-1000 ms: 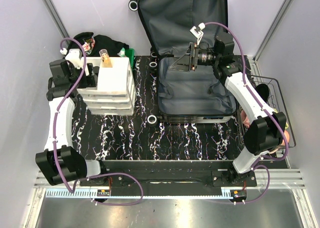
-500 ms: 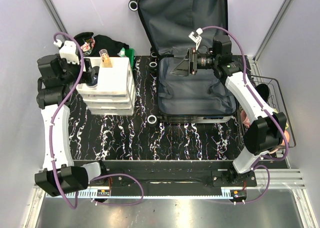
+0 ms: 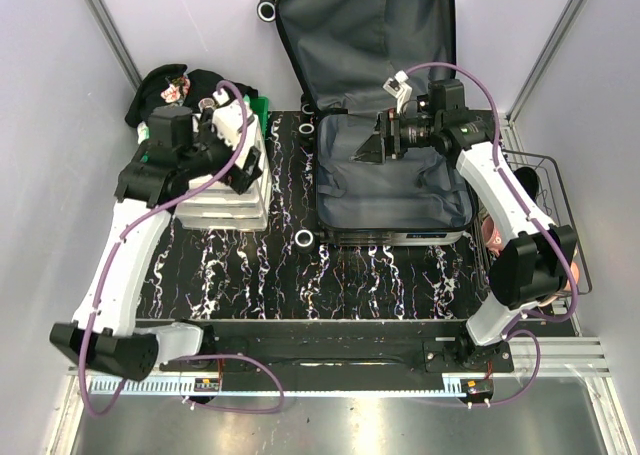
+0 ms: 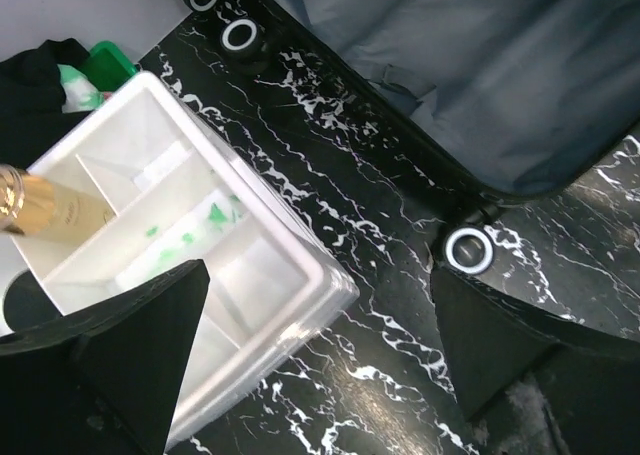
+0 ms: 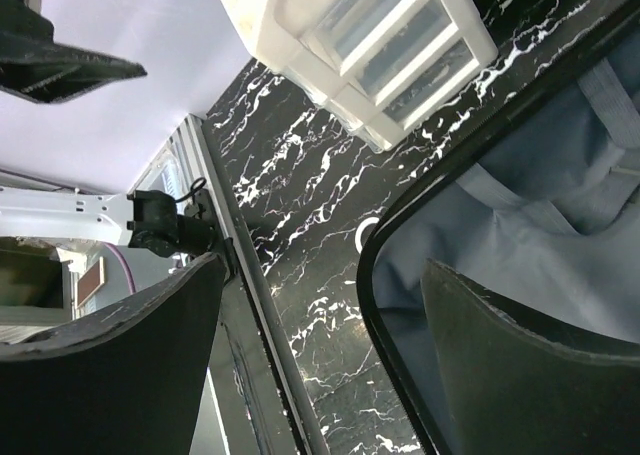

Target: Open, take out, and arrange the luggage

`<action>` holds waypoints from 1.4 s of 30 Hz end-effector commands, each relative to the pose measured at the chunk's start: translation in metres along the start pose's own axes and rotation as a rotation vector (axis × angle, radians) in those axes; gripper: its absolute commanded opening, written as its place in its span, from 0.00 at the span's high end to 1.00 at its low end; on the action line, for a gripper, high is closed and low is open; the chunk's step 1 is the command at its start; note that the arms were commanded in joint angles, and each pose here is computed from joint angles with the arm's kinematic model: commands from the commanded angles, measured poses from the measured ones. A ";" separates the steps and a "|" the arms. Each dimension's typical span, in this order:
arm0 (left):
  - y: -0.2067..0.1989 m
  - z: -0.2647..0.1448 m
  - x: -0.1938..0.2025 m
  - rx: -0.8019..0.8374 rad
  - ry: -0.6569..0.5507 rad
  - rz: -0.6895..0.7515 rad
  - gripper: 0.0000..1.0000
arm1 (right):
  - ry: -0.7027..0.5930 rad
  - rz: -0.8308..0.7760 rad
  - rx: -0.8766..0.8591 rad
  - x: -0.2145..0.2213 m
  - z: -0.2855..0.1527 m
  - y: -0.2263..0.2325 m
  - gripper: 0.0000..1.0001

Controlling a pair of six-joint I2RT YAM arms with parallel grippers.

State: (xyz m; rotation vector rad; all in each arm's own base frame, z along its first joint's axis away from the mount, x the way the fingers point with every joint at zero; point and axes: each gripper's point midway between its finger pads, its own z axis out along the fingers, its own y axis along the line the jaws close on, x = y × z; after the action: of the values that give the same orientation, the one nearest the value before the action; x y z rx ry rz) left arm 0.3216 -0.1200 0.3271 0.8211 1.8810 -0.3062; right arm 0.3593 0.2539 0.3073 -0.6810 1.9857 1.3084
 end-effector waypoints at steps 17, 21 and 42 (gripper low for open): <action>0.101 -0.015 0.003 -0.335 0.024 -0.449 0.27 | -0.029 -0.077 0.113 0.008 -0.029 0.011 0.07; 0.132 -0.028 0.033 -0.435 0.094 -0.473 0.46 | -0.024 -0.069 0.107 0.009 -0.027 0.009 0.07; 0.174 0.028 0.054 -0.413 0.171 -0.460 0.68 | -0.025 -0.065 0.106 0.005 -0.024 0.007 0.07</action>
State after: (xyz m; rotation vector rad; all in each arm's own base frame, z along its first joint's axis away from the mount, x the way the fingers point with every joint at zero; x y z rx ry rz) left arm 0.4243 0.0179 0.2713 0.1162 2.2677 -0.1282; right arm 0.3415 0.2364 0.3020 -0.6611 2.0243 1.1919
